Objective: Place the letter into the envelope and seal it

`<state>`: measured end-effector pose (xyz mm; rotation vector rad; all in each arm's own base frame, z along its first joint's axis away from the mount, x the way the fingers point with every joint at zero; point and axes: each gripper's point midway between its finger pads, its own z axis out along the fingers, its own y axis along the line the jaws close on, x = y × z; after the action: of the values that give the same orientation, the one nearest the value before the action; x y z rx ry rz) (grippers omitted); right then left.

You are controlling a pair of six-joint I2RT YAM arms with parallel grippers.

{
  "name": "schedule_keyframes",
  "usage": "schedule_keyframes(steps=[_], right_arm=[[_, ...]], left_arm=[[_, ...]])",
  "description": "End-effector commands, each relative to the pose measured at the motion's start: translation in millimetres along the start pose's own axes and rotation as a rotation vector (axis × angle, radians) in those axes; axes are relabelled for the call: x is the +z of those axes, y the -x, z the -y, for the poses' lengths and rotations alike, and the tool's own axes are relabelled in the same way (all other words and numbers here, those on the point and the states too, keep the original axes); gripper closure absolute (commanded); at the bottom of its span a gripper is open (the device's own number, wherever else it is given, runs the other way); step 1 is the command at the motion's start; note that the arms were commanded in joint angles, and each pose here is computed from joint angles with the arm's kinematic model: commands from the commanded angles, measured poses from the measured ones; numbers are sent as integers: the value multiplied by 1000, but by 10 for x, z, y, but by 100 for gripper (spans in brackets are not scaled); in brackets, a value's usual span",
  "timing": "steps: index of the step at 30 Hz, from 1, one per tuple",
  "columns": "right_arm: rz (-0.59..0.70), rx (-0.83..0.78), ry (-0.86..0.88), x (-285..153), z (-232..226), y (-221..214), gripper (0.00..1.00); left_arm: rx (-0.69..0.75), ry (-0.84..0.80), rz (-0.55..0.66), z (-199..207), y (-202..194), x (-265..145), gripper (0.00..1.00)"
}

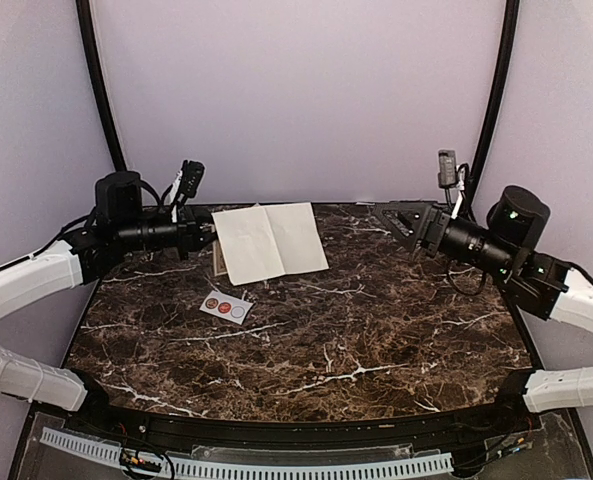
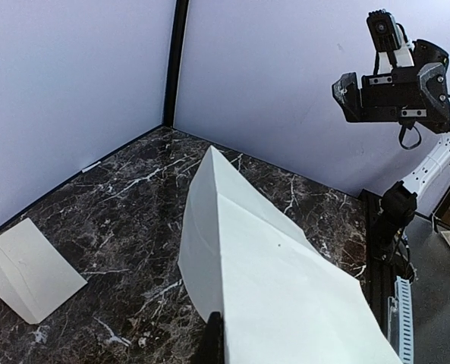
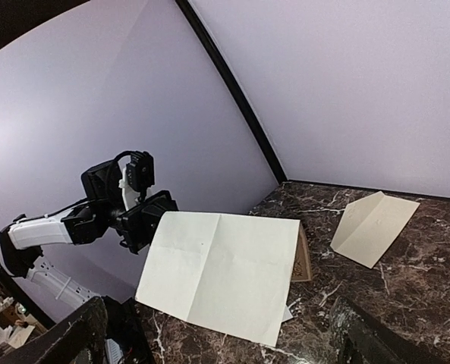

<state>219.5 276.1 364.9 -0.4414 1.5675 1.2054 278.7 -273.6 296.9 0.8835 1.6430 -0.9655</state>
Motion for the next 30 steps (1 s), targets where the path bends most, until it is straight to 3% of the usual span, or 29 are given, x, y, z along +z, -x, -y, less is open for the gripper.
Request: schedule_keyframes(steps=[1, 7, 18, 24, 30], right_arm=[[-18, -15, -117, -25, 311, 6, 1], [-182, -73, -66, 210, 352, -177, 1], [-593, -150, 82, 481, 135, -700, 2], [-741, -61, 285, 500, -203, -983, 13], [-861, -6, 377, 455, -422, -1275, 33]], left_arm=[[80, 19, -7, -36, 122, -30, 100], [60, -77, -99, 125, -162, 90, 100], [-1, -382, -230, 872, -502, 316, 100], [-21, -532, -244, 1249, -529, 306, 100], [-31, -596, -247, 1400, -522, 283, 100]])
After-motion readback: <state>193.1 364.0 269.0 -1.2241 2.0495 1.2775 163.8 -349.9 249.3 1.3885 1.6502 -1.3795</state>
